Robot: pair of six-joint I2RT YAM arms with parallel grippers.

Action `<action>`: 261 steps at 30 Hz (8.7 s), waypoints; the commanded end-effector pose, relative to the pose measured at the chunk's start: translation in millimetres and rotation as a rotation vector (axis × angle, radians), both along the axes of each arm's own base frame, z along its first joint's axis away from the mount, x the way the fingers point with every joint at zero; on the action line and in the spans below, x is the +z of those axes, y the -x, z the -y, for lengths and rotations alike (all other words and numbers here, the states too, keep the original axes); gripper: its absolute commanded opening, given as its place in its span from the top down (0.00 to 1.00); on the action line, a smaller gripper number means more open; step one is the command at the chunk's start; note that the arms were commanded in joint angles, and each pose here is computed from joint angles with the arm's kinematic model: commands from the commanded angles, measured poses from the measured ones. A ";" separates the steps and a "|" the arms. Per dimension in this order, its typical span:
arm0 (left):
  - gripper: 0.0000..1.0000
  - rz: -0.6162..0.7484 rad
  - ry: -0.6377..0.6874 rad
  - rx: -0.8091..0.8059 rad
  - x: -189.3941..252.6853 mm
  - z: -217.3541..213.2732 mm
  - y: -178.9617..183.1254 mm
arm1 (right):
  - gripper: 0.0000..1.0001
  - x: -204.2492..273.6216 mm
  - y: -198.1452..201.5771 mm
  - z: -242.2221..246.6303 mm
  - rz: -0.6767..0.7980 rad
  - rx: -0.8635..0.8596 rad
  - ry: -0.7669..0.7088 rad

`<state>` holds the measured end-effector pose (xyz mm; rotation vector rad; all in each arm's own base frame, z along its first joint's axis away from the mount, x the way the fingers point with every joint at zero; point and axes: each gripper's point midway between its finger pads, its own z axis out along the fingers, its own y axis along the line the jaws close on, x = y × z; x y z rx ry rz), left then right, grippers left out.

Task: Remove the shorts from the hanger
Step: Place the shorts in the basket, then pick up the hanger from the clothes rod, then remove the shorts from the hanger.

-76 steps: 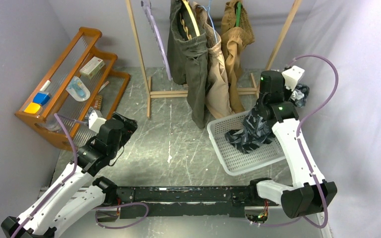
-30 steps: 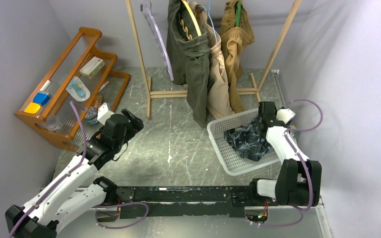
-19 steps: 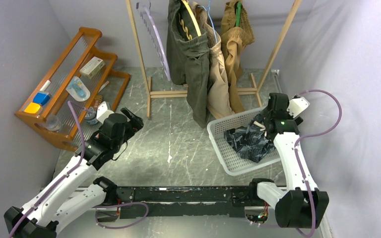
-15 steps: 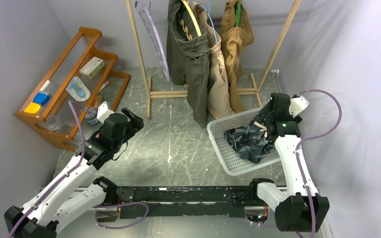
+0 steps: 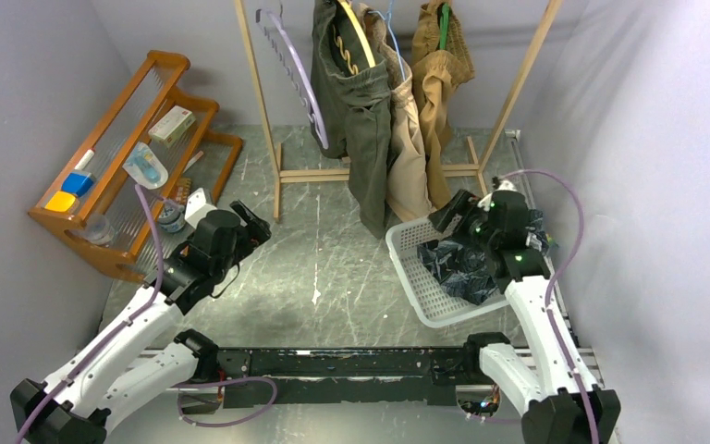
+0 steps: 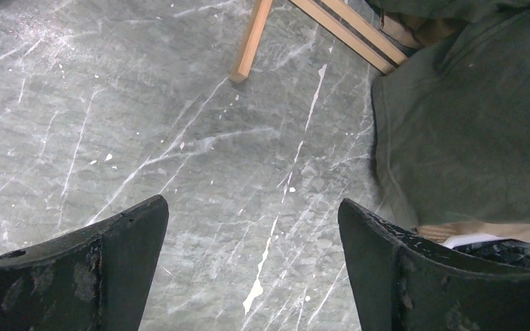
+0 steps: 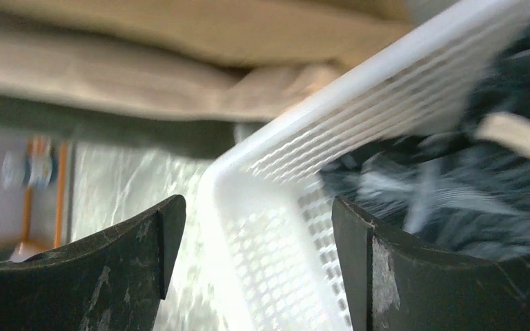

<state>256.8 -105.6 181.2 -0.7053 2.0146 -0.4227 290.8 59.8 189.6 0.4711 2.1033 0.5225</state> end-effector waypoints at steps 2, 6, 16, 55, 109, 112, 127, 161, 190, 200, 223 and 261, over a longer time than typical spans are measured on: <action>0.02 0.046 0.010 -0.041 16.8 10.1 -7.9 | 0.21 5.7 32.2 -66.4 0.032 0.300 0.002; 0.01 0.100 -0.009 -0.137 28.1 21.3 -10.1 | 0.24 27.0 50.3 -112.6 0.112 0.504 0.065; 0.01 0.130 -0.006 -0.171 35.2 22.3 -4.8 | 0.25 142.0 42.9 -185.9 0.435 0.643 0.254; 0.01 0.093 0.004 -0.172 27.4 20.3 3.2 | 0.34 250.0 -86.7 -190.7 0.590 0.287 0.484; 0.01 0.083 0.035 -0.188 32.4 26.5 4.3 | 1.00 290.8 -111.4 -199.7 0.830 0.232 0.315; 0.01 0.084 0.033 -0.187 32.2 25.9 4.7 | 1.00 296.0 -107.5 -200.5 0.862 0.233 0.287; 0.01 0.088 0.036 -0.185 33.0 27.0 2.7 | 1.00 309.0 -98.0 -206.3 1.021 0.245 0.237; 0.01 0.071 0.032 -0.188 31.1 30.4 -1.2 | 1.00 246.2 -61.3 -188.1 0.770 0.325 0.278; 0.01 0.083 0.086 -0.024 29.9 5.6 4.1 | 1.00 52.2 124.3 -218.5 0.468 1.139 -0.059; 0.05 0.128 0.124 -0.053 42.3 10.0 6.5 | 1.00 55.3 122.1 -243.5 0.502 1.253 -0.113; 0.22 0.296 -0.064 -0.493 76.1 70.7 -13.1 | 1.00 52.2 126.6 -273.0 0.445 1.374 -0.185; 0.46 0.268 -0.107 -0.450 68.4 54.8 -7.2 | 1.00 60.5 118.0 -284.2 0.437 1.335 -0.230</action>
